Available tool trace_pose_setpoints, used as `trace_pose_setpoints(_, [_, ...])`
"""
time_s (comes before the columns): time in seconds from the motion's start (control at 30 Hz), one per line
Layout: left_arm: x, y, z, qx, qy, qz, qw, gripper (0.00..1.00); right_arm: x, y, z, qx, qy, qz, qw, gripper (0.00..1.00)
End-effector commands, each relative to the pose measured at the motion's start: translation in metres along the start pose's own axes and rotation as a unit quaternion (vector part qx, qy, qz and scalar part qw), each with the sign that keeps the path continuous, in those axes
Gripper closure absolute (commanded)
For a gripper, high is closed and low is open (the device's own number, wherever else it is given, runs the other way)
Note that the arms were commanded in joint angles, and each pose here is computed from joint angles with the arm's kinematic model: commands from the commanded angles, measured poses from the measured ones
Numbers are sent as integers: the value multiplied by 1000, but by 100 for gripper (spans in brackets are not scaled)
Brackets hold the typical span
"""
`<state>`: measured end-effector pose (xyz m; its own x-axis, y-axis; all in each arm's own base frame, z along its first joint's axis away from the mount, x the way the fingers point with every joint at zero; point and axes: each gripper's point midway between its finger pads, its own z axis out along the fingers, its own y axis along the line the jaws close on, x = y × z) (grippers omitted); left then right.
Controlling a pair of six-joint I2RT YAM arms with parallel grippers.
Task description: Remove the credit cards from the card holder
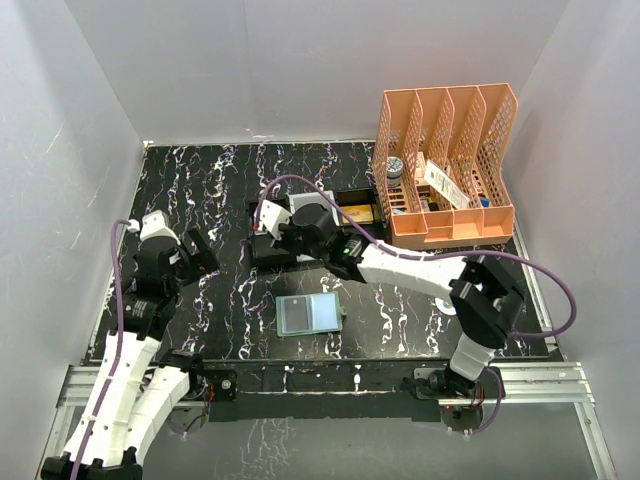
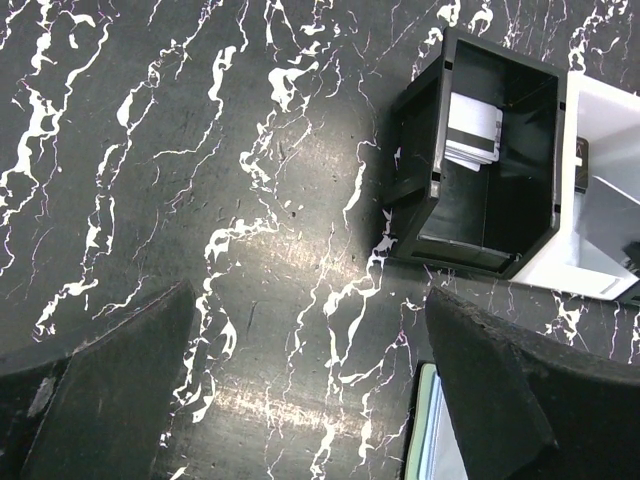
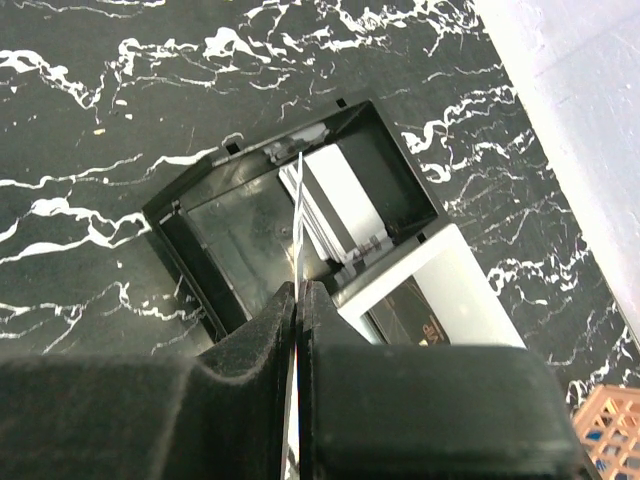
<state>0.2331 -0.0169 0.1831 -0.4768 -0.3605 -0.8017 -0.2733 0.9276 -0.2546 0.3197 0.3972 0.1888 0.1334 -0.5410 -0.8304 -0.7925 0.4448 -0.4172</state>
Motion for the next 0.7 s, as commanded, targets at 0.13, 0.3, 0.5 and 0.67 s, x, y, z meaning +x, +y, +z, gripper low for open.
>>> trace_pose_setpoints(0.13, [-4, 6, -5, -10, -16, -6, 1000, 1, -40, -11, 37, 21, -74, 1, 997, 100])
trace_pose_setpoints(0.3, [-3, 5, -4, -7, -10, -4, 1000, 1, -29, -32, 62, 54, -36, -178, 982, 100])
trace_pose_setpoints(0.5, [-2, 6, -3, -10, -8, -3, 1000, 1, -8, -43, 91, 73, 1, -216, 974, 100])
trace_pose_setpoints(0.67, [-3, 4, -5, -3, -15, -3, 1000, 1, -1, -51, 108, 75, 14, -223, 972, 100])
